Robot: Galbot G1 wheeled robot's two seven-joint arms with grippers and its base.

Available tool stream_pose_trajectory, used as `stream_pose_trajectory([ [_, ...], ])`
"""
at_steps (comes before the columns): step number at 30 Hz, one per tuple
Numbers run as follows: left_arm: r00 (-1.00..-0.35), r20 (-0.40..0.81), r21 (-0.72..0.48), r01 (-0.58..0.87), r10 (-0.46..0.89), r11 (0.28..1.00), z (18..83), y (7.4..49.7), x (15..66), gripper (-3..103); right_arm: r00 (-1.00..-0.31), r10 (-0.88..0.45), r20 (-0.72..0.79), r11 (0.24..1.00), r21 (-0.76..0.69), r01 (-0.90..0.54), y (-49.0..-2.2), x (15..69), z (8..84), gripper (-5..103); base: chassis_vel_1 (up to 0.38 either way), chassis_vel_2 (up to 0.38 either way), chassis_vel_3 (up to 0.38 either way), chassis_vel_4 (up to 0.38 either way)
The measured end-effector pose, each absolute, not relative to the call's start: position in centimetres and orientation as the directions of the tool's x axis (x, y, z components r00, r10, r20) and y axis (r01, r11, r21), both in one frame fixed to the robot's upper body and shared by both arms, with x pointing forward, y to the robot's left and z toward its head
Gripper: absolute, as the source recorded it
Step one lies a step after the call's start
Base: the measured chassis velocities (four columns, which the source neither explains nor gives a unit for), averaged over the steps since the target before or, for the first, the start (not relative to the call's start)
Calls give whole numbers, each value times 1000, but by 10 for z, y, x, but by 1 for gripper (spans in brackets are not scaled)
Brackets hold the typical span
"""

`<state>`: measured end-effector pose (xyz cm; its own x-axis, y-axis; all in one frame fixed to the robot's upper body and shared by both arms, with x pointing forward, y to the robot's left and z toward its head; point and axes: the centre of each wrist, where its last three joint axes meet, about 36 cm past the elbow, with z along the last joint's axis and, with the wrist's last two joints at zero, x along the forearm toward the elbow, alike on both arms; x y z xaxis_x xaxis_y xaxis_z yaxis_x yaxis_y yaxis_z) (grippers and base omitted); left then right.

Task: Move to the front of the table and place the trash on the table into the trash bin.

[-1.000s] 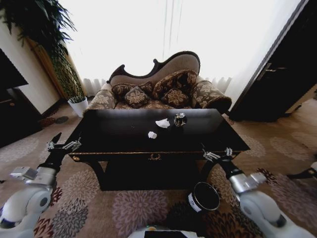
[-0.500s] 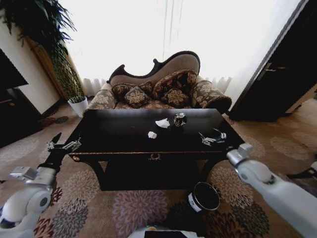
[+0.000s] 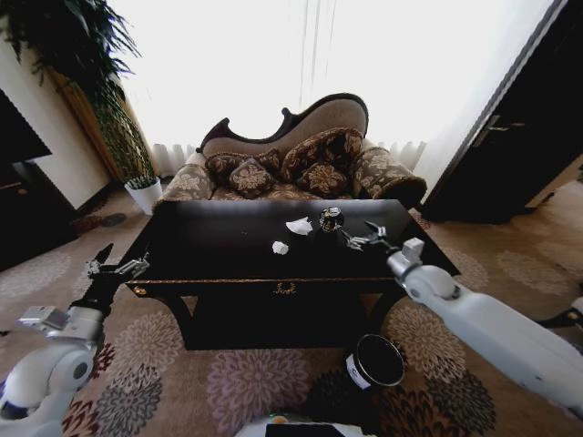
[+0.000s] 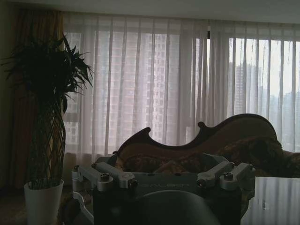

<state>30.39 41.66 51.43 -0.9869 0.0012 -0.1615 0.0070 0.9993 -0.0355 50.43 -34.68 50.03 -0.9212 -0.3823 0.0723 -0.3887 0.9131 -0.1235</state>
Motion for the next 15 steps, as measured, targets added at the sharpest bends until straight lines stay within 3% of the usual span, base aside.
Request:
stream_pose_trajectory([
  [15, -987, -162, -35, 7, 1, 999, 514, 417, 304, 100, -922, -372, 106, 915, -126, -384, -342, 542, 473, 100, 0, 0, 0, 0],
])
